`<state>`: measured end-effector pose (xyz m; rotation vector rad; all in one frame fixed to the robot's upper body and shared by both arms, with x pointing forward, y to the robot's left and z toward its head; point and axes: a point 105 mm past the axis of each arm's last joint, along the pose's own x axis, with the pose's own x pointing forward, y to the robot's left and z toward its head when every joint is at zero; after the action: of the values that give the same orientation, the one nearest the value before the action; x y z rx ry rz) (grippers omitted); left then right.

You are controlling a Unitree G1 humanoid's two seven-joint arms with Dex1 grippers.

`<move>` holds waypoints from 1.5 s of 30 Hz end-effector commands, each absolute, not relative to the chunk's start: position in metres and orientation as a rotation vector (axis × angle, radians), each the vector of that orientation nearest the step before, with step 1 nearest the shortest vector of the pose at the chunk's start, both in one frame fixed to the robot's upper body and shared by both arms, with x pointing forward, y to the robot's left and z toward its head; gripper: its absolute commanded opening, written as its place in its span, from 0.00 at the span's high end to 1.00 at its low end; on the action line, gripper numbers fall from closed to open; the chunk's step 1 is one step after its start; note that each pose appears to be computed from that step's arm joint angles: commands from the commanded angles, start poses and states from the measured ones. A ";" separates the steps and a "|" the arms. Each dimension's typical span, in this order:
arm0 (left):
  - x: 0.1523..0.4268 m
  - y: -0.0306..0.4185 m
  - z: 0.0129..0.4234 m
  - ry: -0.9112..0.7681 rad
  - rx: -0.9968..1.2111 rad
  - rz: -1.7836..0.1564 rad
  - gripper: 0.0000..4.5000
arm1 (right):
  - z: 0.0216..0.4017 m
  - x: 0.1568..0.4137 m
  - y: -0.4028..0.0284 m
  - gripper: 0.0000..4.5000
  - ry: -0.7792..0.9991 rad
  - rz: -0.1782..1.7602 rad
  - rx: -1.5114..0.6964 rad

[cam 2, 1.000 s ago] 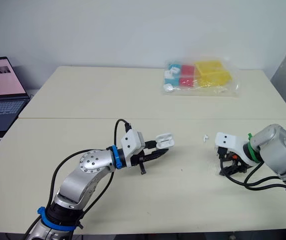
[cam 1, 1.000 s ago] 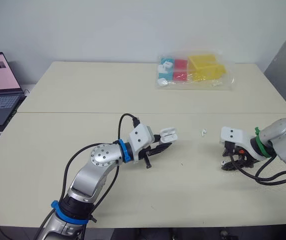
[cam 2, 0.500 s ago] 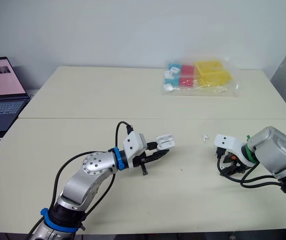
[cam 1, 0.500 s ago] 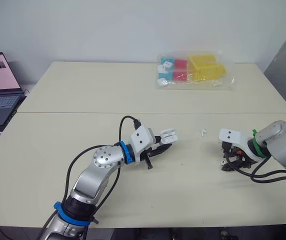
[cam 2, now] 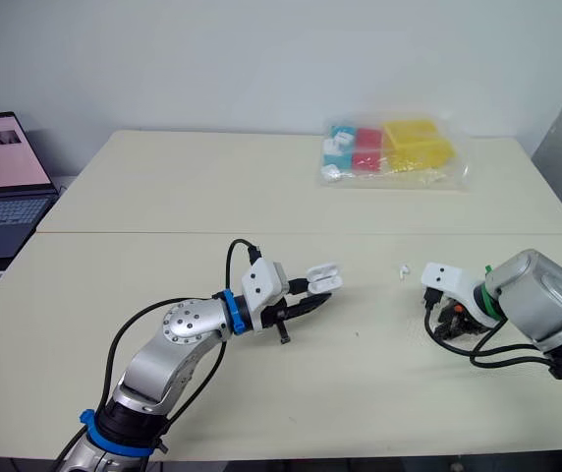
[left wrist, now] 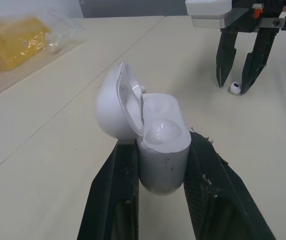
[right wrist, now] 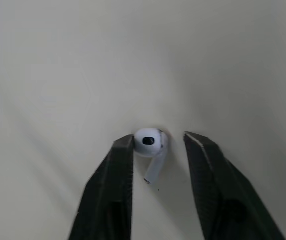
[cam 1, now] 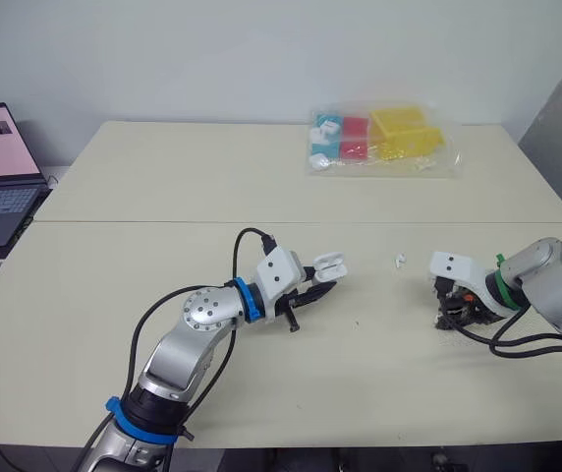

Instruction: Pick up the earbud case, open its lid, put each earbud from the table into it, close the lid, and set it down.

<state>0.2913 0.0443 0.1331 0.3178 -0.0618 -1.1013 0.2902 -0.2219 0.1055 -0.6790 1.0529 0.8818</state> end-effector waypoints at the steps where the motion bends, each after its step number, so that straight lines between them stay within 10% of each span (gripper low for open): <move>1: 0.289 0.042 0.140 -0.106 0.332 -1.104 0.82 | 0.104 0.287 -0.218 0.91 1.056 0.906 -0.672; 11: 0.290 0.045 0.142 -0.099 0.311 -1.109 0.82 | 0.126 0.292 -0.214 0.91 0.946 0.966 -0.680; 21: 0.298 0.052 0.165 -0.148 0.159 -1.081 0.82 | 0.187 0.294 -0.174 0.91 0.445 1.170 -0.609; 45: 0.298 0.046 0.198 -0.200 0.038 -1.127 0.82 | 0.269 0.300 -0.092 0.91 -0.186 0.971 -0.059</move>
<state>0.3029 0.0479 0.1814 0.0396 -0.1391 -1.1141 0.3068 -0.0952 0.2538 -0.0369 -0.1127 0.9677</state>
